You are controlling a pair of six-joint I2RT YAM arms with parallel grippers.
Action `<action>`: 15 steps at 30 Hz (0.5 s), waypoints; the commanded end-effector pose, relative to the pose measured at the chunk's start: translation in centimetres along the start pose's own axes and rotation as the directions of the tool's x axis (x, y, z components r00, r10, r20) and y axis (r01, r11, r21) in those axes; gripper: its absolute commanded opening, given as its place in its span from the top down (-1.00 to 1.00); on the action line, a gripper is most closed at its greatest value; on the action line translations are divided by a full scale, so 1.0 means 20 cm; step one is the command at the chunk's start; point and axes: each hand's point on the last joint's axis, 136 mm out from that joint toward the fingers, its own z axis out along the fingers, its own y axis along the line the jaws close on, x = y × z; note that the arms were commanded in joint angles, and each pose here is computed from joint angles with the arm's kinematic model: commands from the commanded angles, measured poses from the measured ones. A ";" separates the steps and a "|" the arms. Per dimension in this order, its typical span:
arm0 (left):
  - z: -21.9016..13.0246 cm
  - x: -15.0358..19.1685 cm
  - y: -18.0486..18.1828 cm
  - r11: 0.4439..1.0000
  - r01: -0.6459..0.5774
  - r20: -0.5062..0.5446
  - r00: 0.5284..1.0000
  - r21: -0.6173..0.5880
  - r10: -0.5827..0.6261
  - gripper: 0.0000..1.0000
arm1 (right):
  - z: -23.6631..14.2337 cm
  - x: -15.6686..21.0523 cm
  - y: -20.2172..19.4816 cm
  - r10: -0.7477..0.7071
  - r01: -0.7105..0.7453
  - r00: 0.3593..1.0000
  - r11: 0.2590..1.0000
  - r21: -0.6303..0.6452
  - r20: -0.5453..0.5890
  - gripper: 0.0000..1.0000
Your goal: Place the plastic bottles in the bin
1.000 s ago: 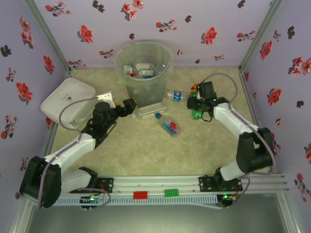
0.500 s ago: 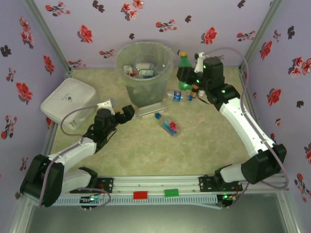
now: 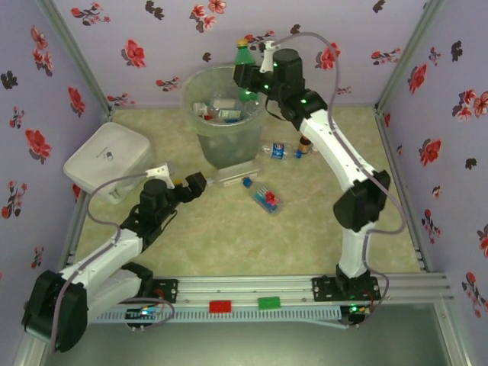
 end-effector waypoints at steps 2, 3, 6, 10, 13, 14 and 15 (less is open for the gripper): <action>-0.04 0.05 0.07 0.997 -0.067 -0.039 0.997 -0.049 0.065 -1.00 | 0.10 0.05 0.00 -0.014 0.016 0.999 0.999 0.035 -0.046 0.16; -0.04 0.05 0.07 0.996 -0.072 -0.043 0.997 -0.053 0.070 -1.00 | 0.12 0.08 -0.02 -0.016 0.019 0.998 0.999 0.049 -0.062 0.14; -0.05 0.06 0.07 0.995 -0.081 -0.047 0.996 -0.053 0.079 -1.00 | 0.18 0.14 -0.04 -0.014 0.019 0.996 0.998 0.061 -0.086 -0.02; -0.05 0.05 0.06 0.995 -0.089 -0.051 0.995 -0.045 0.086 -1.00 | 0.20 0.13 -0.02 -0.024 0.029 0.996 0.998 0.060 -0.086 -0.51; -0.05 0.05 0.05 0.995 -0.097 -0.054 0.994 -0.034 0.095 -1.00 | 0.16 0.06 0.01 -0.047 0.050 0.997 0.997 0.055 -0.054 -0.90; -0.05 0.05 0.04 0.995 -0.100 -0.056 0.994 -0.029 0.098 -1.00 | 0.14 0.04 0.03 -0.053 0.055 0.998 0.997 0.052 -0.045 -0.98; -0.05 0.05 0.03 0.994 -0.106 -0.060 0.993 -0.021 0.105 -1.00 | 0.12 0.00 0.04 -0.061 0.063 0.998 0.997 0.050 -0.033 -0.99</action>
